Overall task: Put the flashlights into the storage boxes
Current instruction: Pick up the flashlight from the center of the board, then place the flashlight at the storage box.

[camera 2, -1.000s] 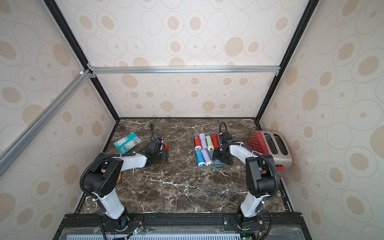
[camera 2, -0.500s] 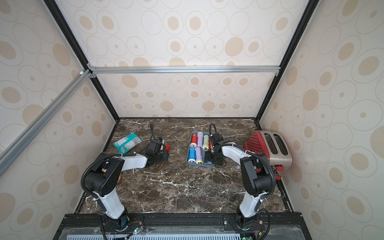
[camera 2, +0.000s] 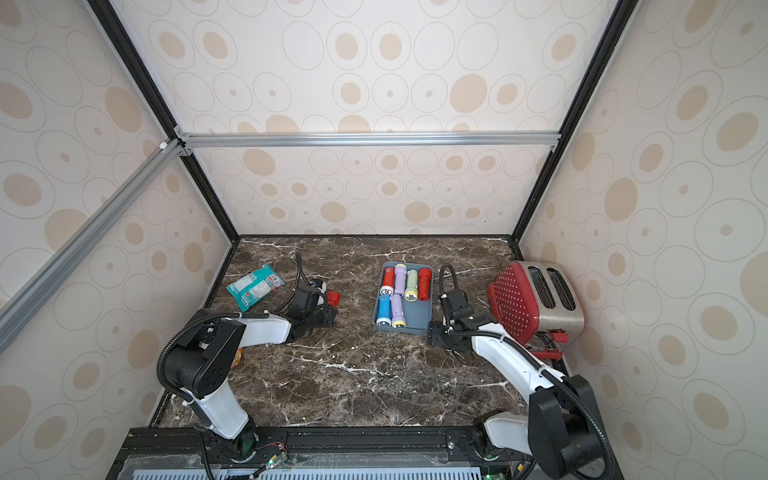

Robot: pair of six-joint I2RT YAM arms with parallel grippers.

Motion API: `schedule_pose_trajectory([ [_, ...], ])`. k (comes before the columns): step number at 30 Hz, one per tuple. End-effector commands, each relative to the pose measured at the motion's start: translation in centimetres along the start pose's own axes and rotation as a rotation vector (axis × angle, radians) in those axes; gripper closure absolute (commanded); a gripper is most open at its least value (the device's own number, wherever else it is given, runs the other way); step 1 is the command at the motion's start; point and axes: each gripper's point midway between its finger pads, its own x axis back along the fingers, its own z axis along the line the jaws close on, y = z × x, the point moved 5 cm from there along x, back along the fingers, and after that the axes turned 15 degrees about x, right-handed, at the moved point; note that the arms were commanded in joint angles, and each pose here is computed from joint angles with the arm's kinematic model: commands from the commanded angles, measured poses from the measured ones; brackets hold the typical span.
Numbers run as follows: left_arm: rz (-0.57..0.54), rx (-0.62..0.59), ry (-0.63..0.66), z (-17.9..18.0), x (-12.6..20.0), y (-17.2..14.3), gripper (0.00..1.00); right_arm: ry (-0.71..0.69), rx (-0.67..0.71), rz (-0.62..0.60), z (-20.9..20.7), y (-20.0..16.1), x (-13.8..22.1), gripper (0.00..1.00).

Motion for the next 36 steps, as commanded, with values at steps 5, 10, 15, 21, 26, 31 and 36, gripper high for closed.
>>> schedule_pose_trajectory([
  [5, -0.05, 0.175, -0.123, -2.4, 3.0, 1.6, 0.68, -0.098, -0.019, -0.04, -1.3, -0.2, 0.4, 0.25],
  [10, -0.13, 0.285, -0.277, -8.5, 6.0, 1.2, 0.71, -0.11, -0.039, -0.053, -1.3, 0.6, 0.2, 0.25],
  [15, -0.085, 0.384, -0.411, -16.3, 6.3, -0.3, 0.74, -0.137, -0.05, -0.075, -1.6, 1.0, 0.2, 0.25],
  [21, -0.034, 0.416, -0.571, -24.2, 4.7, -2.1, 0.75, -0.167, -0.043, -0.075, -1.9, 1.1, 0.6, 0.25],
  [26, -0.003, 0.367, -0.519, -26.7, 2.1, -2.8, 0.76, -0.181, -0.041, -0.098, -2.2, 0.9, 1.2, 0.25],
  [31, -0.031, 0.434, -0.473, -26.1, 0.6, -3.4, 0.76, -0.187, -0.042, -0.104, -2.3, 0.9, 1.2, 0.25],
  [36, -0.038, 0.463, -0.468, -26.1, -0.5, -4.0, 0.75, -0.184, -0.038, -0.096, -2.2, 1.0, 0.9, 0.25],
])
